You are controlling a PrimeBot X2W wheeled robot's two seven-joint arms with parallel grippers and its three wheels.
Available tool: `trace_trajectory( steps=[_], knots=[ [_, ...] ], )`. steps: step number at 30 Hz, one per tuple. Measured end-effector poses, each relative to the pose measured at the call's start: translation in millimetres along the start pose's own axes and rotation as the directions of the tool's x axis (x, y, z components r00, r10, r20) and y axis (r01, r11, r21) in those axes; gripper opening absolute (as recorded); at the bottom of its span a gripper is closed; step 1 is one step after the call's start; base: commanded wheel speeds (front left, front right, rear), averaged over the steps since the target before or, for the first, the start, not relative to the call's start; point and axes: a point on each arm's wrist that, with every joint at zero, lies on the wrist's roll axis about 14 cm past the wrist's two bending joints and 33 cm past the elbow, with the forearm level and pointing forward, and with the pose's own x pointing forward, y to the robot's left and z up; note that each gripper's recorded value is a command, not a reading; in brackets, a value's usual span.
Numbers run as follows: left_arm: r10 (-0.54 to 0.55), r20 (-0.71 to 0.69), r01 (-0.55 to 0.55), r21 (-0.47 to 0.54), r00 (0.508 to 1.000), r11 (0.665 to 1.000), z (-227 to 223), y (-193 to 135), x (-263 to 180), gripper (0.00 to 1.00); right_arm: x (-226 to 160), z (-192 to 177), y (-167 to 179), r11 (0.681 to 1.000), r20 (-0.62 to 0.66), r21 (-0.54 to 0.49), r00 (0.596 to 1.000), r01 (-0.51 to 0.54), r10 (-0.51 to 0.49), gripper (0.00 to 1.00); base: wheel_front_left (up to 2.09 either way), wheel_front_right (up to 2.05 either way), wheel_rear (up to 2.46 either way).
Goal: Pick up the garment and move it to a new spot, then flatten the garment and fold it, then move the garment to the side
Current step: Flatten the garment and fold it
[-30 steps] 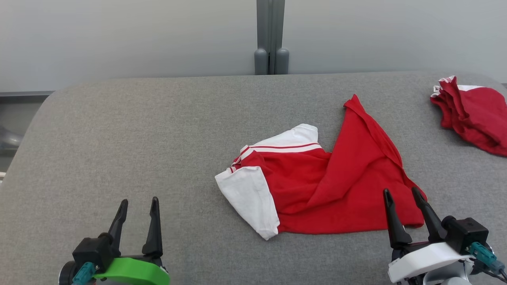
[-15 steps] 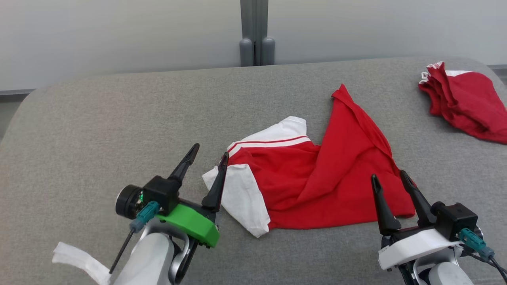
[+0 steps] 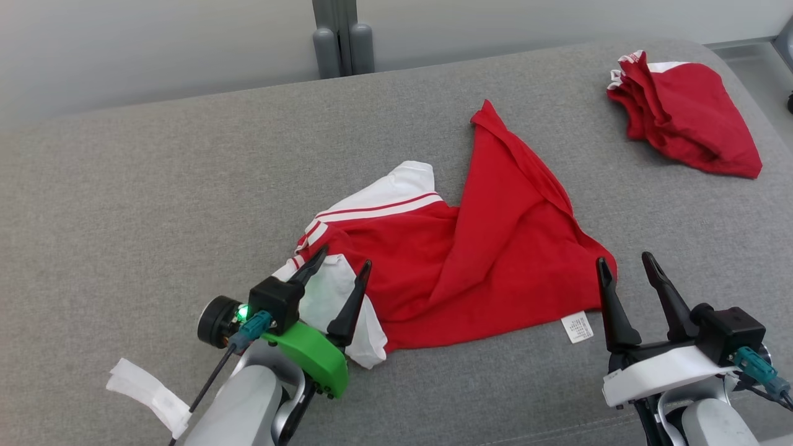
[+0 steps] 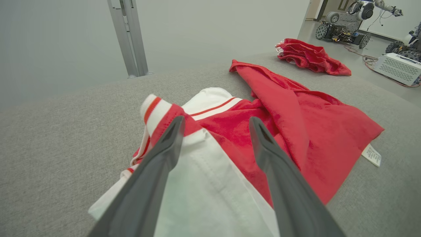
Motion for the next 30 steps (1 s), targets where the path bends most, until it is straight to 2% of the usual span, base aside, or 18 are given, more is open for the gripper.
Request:
trace_trajectory(
  steps=[4,5,6,7,13,20,26,30],
  knots=[
    [0.028,-0.055,-0.028,-0.008,0.998,1.0,-18,12,-1,1.0,-1,-1,-6,1.0,-0.004,-0.003,1.0,0.017,-0.017,1.0,0.0,0.0,0.0],
    [0.034,-0.064,-0.035,-0.014,0.997,0.999,-21,13,-2,0.55,-1,-1,-6,1.0,-0.004,-0.004,1.0,0.019,-0.019,1.0,0.0,0.0,0.0],
    [0.04,-0.073,-0.042,-0.02,0.997,0.999,-24,14,-2,0.03,-1,-1,-7,1.0,-0.004,-0.004,1.0,0.02,-0.02,1.0,0.0,0.0,0.0],
    [0.046,-0.086,-0.048,-0.018,0.995,0.999,-28,16,-3,0.0,-1,-1,-7,1.0,-0.002,-0.005,1.0,0.021,-0.021,1.0,0.0,0.0,0.0],
    [0.066,-0.099,-0.067,-0.013,0.993,0.998,-28,21,0,0.0,2,1,-2,1.0,0.004,-0.009,1.0,0.004,-0.004,1.0,0.0,0.0,0.0],
    [0.106,0.001,-0.106,-0.038,0.994,0.994,3,26,-5,0.0,-2,5,3,1.0,0.015,-0.003,1.0,-0.006,0.006,1.0,0.0,0.0,0.0],
    [0.208,0.044,-0.206,-0.058,0.977,0.977,7,50,-47,0.0,-5,0,18,0.999,0.002,0.015,0.999,-0.042,0.042,1.0,0.0,0.0,0.0],
    [0.239,0.015,-0.237,-0.081,0.971,0.968,-10,45,-80,0.0,-1,0,29,0.997,0.005,0.023,0.997,-0.075,0.075,1.0,0.0,0.0,0.0]
  ],
)
